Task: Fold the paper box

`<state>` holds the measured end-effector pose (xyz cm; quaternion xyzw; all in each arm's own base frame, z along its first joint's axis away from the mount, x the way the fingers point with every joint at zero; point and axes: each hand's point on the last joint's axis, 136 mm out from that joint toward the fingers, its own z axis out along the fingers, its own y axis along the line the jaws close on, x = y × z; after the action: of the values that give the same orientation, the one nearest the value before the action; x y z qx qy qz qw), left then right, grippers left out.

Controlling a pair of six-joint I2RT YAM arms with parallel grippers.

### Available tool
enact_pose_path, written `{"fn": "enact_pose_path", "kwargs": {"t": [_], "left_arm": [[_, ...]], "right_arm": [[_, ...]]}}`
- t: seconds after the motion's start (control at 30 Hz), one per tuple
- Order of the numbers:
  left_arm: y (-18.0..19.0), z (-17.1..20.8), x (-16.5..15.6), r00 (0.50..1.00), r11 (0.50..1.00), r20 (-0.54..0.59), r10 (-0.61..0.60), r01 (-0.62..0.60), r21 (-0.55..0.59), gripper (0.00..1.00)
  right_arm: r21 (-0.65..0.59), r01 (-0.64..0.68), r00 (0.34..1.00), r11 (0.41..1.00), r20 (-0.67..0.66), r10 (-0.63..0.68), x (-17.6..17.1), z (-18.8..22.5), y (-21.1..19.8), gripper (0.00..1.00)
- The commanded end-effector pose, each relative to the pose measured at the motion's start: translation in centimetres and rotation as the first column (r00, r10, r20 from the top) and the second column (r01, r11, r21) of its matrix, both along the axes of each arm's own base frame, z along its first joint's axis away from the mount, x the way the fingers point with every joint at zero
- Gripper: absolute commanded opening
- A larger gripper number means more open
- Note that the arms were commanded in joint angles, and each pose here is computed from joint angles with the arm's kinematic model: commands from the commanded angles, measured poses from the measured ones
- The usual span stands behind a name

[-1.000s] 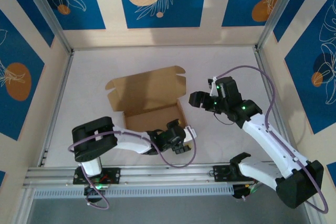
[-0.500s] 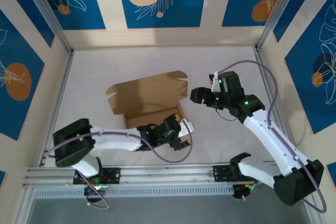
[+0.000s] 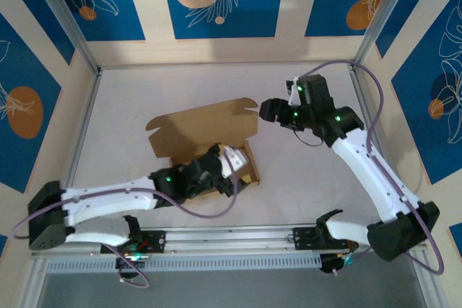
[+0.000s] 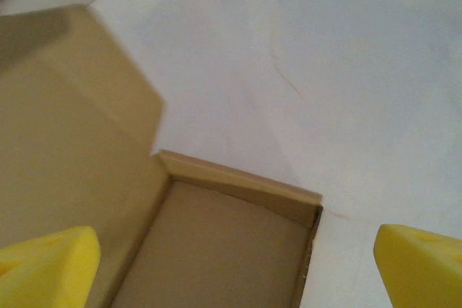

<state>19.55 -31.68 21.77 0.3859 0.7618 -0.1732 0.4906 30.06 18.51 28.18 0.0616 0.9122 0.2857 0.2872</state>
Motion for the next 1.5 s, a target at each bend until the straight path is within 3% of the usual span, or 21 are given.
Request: {"fn": "enact_pose_path", "kwargs": {"t": [0.0,0.1,0.3,0.43,0.53,0.73,0.97,1.07,1.13,1.23,1.3,1.33,1.37,1.47], "left_arm": [[5.4,1.3,1.3,0.951,0.961,-0.190,0.243,-0.262,-0.086,0.96],[9.9,1.2,1.2,0.868,0.895,-0.310,0.387,-0.435,-0.100,0.97],[16.1,-1.7,0.1,0.698,0.776,-0.478,0.533,-0.628,-0.052,0.96],[18.8,-2.9,0.0,0.638,0.717,-0.503,0.583,-0.695,-0.052,0.96],[19.3,-3.7,-0.2,0.611,0.699,-0.541,0.579,-0.713,-0.058,0.96],[20.5,-4.4,-0.7,0.594,0.674,-0.539,0.597,-0.736,-0.064,0.97],[22.0,-3.4,-0.6,0.610,0.661,-0.472,0.636,-0.747,-0.074,0.97],[22.9,-2.1,0.1,0.622,0.657,-0.403,0.671,-0.751,-0.064,0.97],[23.4,-0.8,1.0,0.633,0.656,-0.341,0.695,-0.752,-0.059,0.97],[24.2,1.2,2.5,0.639,0.650,-0.263,0.722,-0.758,-0.057,0.97],[24.4,2.9,3.3,0.671,0.671,-0.212,0.710,-0.737,-0.086,0.97],[24.5,3.7,3.6,0.688,0.682,-0.177,0.704,-0.724,-0.101,0.97],[24.5,4.2,3.9,0.701,0.693,-0.151,0.696,-0.712,-0.110,0.97],[24.8,4.5,4.9,0.718,0.714,-0.120,0.685,-0.695,-0.085,0.96]], "right_arm": [[-0.053,0.188,0.971,0.981,-0.140,-0.194,0.3,0.0,0.0,0.66],[-0.061,0.251,0.930,0.966,-0.260,-0.259,0.9,0.1,0.8,0.65],[0.021,0.295,0.870,0.955,-0.420,-0.260,1.1,1.0,5.2,0.74],[0.044,0.337,0.792,0.941,-0.553,-0.258,0.5,0.8,8.4,0.79],[0.096,0.394,0.776,0.914,-0.569,-0.274,1.2,0.8,10.1,0.82],[0.098,0.466,0.721,0.880,-0.618,-0.313,2.7,0.0,12.5,0.83],[0.086,0.534,0.665,0.841,-0.657,-0.355,4.2,-1.8,13.7,0.79],[0.080,0.541,0.667,0.837,-0.647,-0.369,4.5,-1.6,13.0,0.77],[0.111,0.513,0.726,0.851,-0.585,-0.362,5.2,-0.4,12.1,0.77],[0.157,0.335,0.874,0.929,-0.421,-0.244,6.2,1.9,11.5,0.78],[0.102,0.221,0.927,0.970,-0.330,-0.177,6.3,2.6,9.9,0.81],[0.117,0.082,0.968,0.990,-0.247,-0.051,6.4,3.5,10.1,0.81],[0.106,-0.026,0.985,0.994,-0.169,0.044,6.3,4.2,10.0,0.80],[0.002,-0.189,0.979,0.982,0.084,0.188,6.3,5.7,7.2,0.83]]}}
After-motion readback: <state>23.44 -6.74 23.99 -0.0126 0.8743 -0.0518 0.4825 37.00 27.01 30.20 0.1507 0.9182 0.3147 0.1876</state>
